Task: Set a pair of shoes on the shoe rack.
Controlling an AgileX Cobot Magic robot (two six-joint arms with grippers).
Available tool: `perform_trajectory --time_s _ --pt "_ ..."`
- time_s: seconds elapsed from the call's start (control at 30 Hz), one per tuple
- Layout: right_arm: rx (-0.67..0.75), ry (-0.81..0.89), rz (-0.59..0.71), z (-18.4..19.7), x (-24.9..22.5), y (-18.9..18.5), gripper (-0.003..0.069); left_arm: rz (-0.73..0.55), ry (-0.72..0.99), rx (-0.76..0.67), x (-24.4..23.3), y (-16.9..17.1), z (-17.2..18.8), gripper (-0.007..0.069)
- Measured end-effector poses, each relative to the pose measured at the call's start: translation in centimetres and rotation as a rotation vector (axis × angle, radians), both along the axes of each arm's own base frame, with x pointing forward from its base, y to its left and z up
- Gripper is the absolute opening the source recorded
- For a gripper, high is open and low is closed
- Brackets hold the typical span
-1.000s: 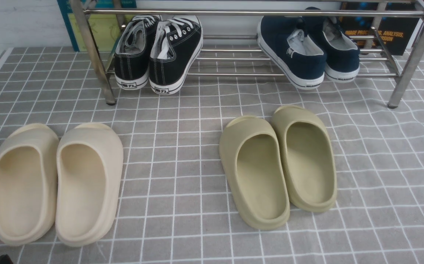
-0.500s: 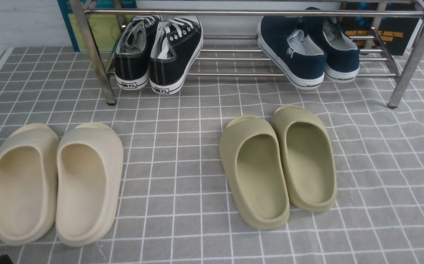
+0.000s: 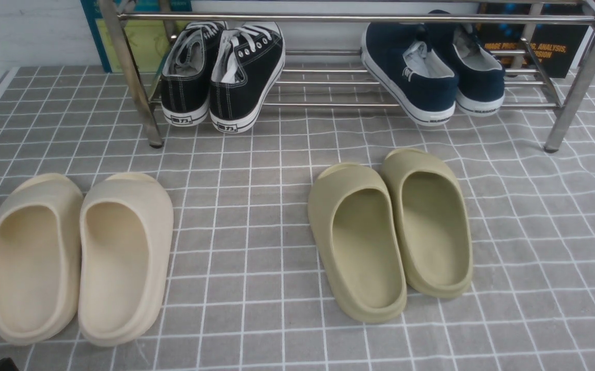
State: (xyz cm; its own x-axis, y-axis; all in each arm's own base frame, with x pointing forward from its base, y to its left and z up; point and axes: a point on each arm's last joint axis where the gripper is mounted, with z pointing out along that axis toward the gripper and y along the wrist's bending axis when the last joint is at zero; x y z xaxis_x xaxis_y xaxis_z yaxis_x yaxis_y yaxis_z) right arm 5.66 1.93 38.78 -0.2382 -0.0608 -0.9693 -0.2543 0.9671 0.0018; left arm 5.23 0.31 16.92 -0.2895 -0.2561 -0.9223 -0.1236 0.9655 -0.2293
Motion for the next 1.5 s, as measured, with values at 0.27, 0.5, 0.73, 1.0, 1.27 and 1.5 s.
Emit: perform_trajectory --time_s 0.27,0.5,0.73,1.0,1.27,1.5 --pt "0.006 0.008 0.003 -0.3 0.1 0.1 0.0037 0.0 0.0 0.0 0.0 0.0 0.0 0.0238" --pt "0.104 -0.12 -0.053 -3.6 -0.4 -0.4 -0.0003 0.0 0.0 0.0 0.0 0.0 0.0 0.0238" --pt "0.156 -0.192 -0.259 -11.5 -0.4 -1.8 -0.0003 0.0 0.0 0.0 0.0 0.0 0.0 0.0238" --pt "0.202 -0.066 -0.406 -19.6 -0.3 -2.6 -0.0003 0.0 0.0 0.0 0.0 0.0 0.0 0.0238" --pt "0.147 0.028 -0.427 -21.3 -0.4 -2.7 -0.0003 0.0 0.0 0.0 0.0 0.0 0.0 0.0241" --pt "0.126 0.06 -0.429 -21.4 -0.5 -2.8 -0.0003 0.0 0.0 0.0 0.0 0.0 0.0 0.0241"
